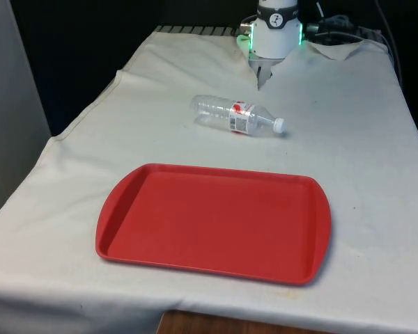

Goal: Place the bottle upright on the tray.

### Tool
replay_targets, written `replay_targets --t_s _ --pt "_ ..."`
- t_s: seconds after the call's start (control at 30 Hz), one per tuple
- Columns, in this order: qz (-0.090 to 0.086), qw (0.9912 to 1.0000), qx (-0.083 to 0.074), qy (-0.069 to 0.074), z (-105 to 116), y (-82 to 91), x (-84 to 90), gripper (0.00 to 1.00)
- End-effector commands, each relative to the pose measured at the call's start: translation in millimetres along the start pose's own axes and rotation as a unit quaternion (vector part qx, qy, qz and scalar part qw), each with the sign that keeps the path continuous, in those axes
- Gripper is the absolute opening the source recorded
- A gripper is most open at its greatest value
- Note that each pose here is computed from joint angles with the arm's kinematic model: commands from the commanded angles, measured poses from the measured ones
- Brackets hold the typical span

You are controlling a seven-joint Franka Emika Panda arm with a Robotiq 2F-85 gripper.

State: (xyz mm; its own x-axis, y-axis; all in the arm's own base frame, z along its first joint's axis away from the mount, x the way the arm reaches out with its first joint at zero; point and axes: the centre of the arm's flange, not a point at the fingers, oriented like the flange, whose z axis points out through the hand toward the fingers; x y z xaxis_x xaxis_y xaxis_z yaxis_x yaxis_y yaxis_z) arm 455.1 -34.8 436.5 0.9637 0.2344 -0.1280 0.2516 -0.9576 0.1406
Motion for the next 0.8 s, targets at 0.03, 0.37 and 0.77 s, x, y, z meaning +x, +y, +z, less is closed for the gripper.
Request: replay_targets --t_s 0.03,0.37,0.77 --pt "-0.012 0.99991 -0.004 0.002 5 -2.5 1.7 1.00" --pt "-0.048 0.99883 -0.008 -0.001 16 -11.0 5.5 1.00" --pt "-0.078 0.99690 -0.010 -0.008 25 -19.6 8.7 1.00"
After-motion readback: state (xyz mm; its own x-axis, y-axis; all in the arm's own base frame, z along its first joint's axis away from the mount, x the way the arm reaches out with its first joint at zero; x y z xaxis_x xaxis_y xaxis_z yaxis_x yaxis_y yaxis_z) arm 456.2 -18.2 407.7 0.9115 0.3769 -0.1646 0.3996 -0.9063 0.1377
